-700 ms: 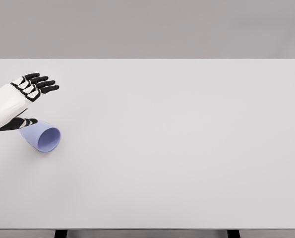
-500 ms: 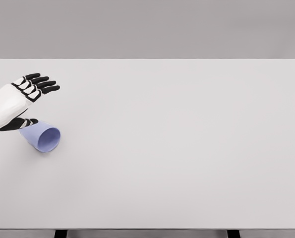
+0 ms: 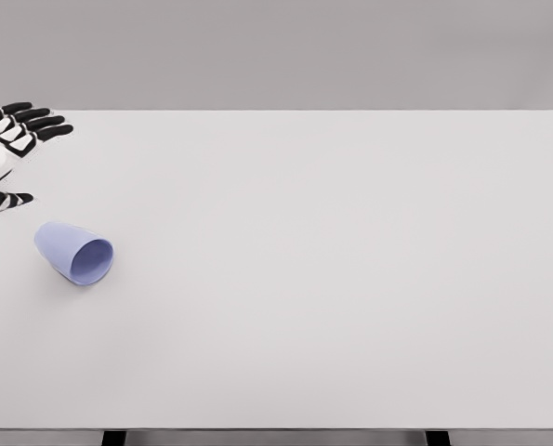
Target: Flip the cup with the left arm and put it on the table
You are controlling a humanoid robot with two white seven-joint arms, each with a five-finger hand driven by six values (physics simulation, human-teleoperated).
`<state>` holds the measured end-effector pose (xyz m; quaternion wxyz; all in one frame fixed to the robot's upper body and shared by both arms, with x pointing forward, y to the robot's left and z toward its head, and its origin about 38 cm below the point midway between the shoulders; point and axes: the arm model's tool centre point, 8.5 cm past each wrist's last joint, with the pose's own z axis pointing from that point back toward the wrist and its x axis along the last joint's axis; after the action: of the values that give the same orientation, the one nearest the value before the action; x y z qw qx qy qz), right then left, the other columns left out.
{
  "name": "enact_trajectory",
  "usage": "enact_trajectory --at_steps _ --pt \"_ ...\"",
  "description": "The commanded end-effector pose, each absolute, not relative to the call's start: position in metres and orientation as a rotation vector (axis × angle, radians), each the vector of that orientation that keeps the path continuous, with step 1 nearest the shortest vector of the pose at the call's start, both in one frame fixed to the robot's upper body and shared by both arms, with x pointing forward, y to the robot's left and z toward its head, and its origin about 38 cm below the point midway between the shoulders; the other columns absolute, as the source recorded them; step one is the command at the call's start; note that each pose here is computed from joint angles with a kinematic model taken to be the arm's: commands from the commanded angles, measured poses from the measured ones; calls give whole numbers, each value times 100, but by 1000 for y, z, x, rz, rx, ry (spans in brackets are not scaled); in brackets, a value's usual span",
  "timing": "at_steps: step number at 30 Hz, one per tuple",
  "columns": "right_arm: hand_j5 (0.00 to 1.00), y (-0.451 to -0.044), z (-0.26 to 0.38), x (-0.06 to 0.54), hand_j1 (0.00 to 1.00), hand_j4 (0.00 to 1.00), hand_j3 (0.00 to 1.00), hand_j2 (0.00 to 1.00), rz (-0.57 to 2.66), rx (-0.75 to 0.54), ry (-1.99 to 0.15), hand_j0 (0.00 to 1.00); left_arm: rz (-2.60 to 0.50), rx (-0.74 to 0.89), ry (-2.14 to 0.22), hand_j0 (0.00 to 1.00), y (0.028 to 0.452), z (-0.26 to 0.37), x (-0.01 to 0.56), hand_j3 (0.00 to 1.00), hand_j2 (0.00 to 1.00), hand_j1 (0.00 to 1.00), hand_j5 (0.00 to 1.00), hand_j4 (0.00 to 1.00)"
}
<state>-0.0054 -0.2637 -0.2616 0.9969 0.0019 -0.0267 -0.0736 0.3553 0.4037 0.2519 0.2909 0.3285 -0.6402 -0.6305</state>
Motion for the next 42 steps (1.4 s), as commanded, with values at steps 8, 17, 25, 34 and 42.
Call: enact_trajectory --at_steps 8,17,25,34,42 --pt "100 -264 -262 -5 100 100 100 100 -147 4 -54 100 -1881 364 -1364 100 416 255 338 100 100 100 100 100" --pt "100 -264 -262 -5 100 100 100 100 -147 4 -54 100 -1892 287 -1350 100 403 231 338 100 100 100 100 100" --pt "100 -264 -262 -5 100 100 100 100 -147 4 -54 100 -1788 271 -1330 100 401 212 344 100 100 100 100 100" --pt "100 -264 -262 -5 100 100 100 100 -147 4 -54 100 -1747 392 -1218 100 399 183 361 100 100 100 100 100" --pt "100 -264 -262 -5 100 100 100 100 -147 4 -54 100 -1809 419 -1164 100 394 170 360 100 100 100 100 100"
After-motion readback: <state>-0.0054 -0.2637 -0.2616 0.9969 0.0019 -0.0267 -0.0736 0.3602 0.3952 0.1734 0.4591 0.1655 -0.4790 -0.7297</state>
